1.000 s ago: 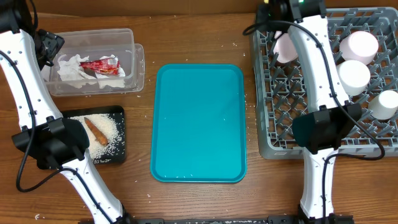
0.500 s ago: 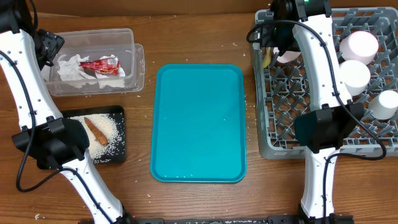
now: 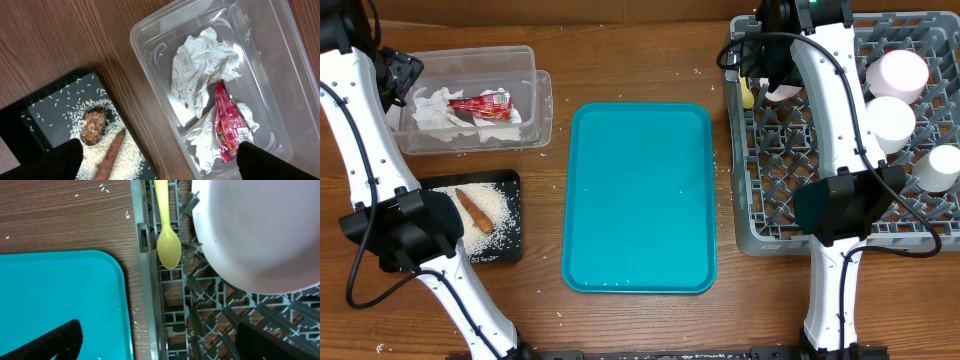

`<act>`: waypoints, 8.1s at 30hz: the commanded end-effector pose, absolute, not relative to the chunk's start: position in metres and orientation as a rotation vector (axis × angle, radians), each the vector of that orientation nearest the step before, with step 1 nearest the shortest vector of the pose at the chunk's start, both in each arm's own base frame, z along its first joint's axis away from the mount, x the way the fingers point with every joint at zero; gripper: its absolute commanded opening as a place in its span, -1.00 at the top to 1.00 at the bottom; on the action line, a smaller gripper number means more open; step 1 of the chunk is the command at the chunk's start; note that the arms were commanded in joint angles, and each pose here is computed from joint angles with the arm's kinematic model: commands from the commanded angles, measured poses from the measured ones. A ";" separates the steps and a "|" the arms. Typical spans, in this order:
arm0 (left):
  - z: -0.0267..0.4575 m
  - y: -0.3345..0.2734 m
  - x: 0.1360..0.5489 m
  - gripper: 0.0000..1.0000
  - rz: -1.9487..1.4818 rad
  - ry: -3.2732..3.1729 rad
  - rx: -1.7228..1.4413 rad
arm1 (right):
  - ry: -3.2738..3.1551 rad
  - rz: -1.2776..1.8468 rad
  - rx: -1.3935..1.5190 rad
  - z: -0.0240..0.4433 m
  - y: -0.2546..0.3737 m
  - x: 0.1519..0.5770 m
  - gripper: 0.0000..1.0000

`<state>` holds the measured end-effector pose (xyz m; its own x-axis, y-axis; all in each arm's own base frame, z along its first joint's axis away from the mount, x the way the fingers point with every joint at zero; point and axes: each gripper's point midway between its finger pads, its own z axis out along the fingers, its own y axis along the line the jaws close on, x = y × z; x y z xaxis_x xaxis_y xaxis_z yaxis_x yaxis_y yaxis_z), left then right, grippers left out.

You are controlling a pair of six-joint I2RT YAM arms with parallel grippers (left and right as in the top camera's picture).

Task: Sort waste into correct bins and load items into the dishwasher

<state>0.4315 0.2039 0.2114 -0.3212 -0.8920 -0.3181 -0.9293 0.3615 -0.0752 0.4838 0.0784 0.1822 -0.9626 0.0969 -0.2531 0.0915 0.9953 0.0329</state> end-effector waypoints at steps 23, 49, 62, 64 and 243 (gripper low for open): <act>0.213 0.202 0.432 -1.00 0.171 2.325 -1.599 | 2.828 0.140 -0.098 0.291 0.130 0.309 -1.00; 0.213 0.202 0.432 -1.00 0.171 2.325 -1.598 | 2.937 0.235 -0.206 0.260 0.143 0.296 -1.00; 0.213 0.202 0.432 -1.00 0.171 2.325 -1.598 | 2.403 0.399 -0.373 0.314 0.159 0.322 -1.00; 0.213 0.202 0.432 -1.00 0.171 2.325 -1.598 | 2.364 0.407 -0.360 0.307 0.155 0.319 -1.00; 0.137 -0.024 0.249 -1.00 -0.183 1.870 0.042 | 1.591 0.200 0.022 0.171 0.021 0.245 -1.00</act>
<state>0.2523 -0.0151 0.1494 -0.3187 -0.0995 -0.9426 0.0645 0.9899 -0.1263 0.2452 0.0222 0.1732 -0.0381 0.1423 -0.9891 -0.1184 0.9822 0.1459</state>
